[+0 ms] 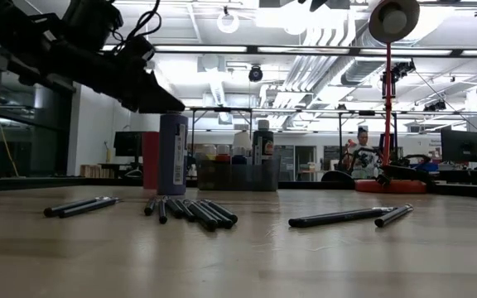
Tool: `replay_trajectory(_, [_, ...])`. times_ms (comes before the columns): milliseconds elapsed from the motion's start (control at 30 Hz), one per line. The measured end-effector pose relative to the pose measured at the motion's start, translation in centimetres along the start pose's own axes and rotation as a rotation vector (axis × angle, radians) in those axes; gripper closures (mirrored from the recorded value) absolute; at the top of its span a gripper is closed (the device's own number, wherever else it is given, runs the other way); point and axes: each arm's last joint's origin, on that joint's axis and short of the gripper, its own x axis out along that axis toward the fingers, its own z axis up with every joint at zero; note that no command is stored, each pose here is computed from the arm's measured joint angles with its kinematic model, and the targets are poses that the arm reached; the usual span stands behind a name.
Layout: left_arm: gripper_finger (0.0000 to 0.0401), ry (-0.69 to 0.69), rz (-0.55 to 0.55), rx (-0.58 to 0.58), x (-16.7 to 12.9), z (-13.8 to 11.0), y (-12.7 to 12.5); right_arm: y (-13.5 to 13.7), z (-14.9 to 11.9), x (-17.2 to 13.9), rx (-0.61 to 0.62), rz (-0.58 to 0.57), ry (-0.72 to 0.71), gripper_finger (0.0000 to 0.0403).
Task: Pick & Place Paint Supplies
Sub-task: Put the blue paint bottle into the black bin
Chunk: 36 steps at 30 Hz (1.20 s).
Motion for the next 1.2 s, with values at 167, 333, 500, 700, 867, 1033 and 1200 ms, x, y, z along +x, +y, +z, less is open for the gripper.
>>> replay_trajectory(167, [0.0223, -0.008, 0.001, 0.001, 0.0, 0.08, 0.0, 0.0, 0.0, 0.0, -0.006, 0.0, 0.0, 0.022])
replay_trajectory(333, [0.025, -0.039, 0.002, -0.003, -0.01, 0.38, 0.02, 0.0, -0.01, 0.0, -0.01, 0.0, 0.001, 0.022])
replay_trajectory(500, [0.0282, -0.025, -0.008, -0.003, -0.02, 0.26, -0.01, -0.01, -0.02, 0.0, -0.01, -0.001, 0.002, 0.022])
replay_trajectory(700, [0.0265, -0.015, -0.02, 0.0, -0.01, 0.18, -0.05, -0.04, -0.07, 0.0, -0.013, -0.004, 0.007, 0.022])
replay_trajectory(867, [0.0218, 0.027, -0.029, 0.005, -0.02, -0.26, -0.09, -0.05, -0.07, 0.0, -0.013, -0.004, 0.007, 0.022])
replay_trajectory(1033, [0.0225, 0.027, -0.027, 0.004, -0.01, -0.27, -0.09, -0.05, -0.08, 0.0, -0.014, -0.004, 0.008, 0.022])
replay_trajectory(1200, [0.0262, 0.009, -0.027, 0.008, 0.0, -0.11, -0.08, -0.07, -0.11, 0.0, -0.015, -0.006, 0.011, 0.022])
